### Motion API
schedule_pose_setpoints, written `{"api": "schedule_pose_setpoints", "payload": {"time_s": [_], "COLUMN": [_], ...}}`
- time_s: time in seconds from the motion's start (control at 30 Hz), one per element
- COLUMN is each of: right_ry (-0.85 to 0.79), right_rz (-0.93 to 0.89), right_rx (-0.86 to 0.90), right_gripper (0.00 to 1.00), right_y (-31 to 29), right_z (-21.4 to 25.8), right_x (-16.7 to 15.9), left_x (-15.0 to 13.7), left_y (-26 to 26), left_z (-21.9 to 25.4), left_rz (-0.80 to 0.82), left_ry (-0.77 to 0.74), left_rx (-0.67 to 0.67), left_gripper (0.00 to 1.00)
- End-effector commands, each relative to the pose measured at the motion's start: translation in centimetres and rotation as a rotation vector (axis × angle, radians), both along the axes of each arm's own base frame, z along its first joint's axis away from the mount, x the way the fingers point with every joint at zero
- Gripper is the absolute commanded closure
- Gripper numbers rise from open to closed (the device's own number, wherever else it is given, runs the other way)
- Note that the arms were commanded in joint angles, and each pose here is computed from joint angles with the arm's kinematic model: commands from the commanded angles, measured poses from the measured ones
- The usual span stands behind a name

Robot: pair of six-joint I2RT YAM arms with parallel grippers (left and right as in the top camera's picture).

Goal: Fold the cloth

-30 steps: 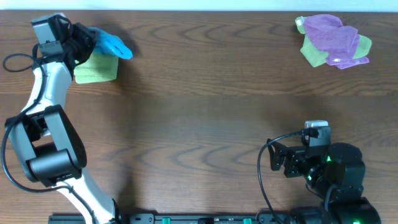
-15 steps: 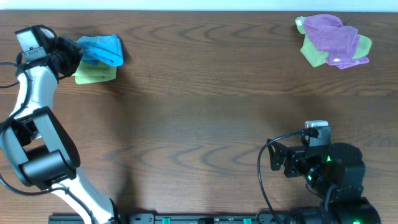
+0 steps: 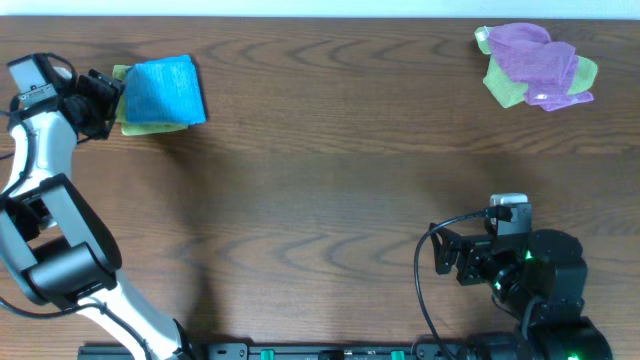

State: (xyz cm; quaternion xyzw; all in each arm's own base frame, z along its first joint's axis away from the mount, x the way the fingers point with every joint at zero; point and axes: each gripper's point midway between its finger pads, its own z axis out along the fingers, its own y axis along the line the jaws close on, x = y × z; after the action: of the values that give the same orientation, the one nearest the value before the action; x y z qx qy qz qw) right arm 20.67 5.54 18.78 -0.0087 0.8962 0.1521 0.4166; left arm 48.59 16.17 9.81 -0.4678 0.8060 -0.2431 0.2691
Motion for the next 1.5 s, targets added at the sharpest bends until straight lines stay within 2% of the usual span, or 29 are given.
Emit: {"api": "schedule_pose_setpoints", "payload": {"time_s": [0.0, 0.17, 0.33, 0.57, 0.7, 0.93, 1.07, 1.13, 1.27, 1.47], "right_ry": [0.009, 0.009, 0.009, 0.009, 0.008, 0.009, 0.009, 0.009, 0.009, 0.009], "right_rz": [-0.018, -0.018, -0.018, -0.018, -0.017, -0.018, -0.018, -0.018, -0.018, -0.018], "right_rx": [0.006, 0.006, 0.006, 0.006, 0.006, 0.006, 0.006, 0.006, 0.006, 0.006], "right_gripper": [0.01, 0.01, 0.01, 0.01, 0.01, 0.01, 0.01, 0.01, 0.01, 0.01], "right_y": [-0.2, -0.2, -0.2, -0.2, -0.2, -0.2, -0.2, -0.2, -0.2, -0.2], "right_z": [-0.3, -0.3, -0.3, -0.3, -0.3, -0.3, -0.3, -0.3, -0.3, -0.3], "right_x": [0.0, 0.0, 0.0, 0.0, 0.0, 0.0, 0.0, 0.0, 0.0, 0.0], "left_x": [-0.4, -1.5, -1.5, -1.1, -1.6, -3.1, -4.0, -4.4, -5.2, -7.3], "left_y": [1.7, 3.2, 2.6, -3.5, -8.0, -12.3, -13.2, -14.5, -18.3, -19.2], "left_z": [0.6, 0.9, 4.1, 12.6, 17.6, 23.9, 24.3, 24.7, 24.6, 22.2], "left_rz": [0.027, 0.059, 0.007, -0.191, -0.298, -0.371, -0.406, -0.511, -0.760, -0.727], "left_ry": [-0.003, 0.005, -0.073, -0.273, -0.379, -0.522, -0.524, -0.568, -0.652, -0.445], "left_rx": [0.014, 0.000, 0.007, 0.032, 0.094, 0.178, 0.176, 0.219, 0.388, 0.565], "left_gripper": [0.05, 0.05, 0.05, 0.04, 0.05, 0.05, 0.05, 0.05, 0.05, 0.05]}}
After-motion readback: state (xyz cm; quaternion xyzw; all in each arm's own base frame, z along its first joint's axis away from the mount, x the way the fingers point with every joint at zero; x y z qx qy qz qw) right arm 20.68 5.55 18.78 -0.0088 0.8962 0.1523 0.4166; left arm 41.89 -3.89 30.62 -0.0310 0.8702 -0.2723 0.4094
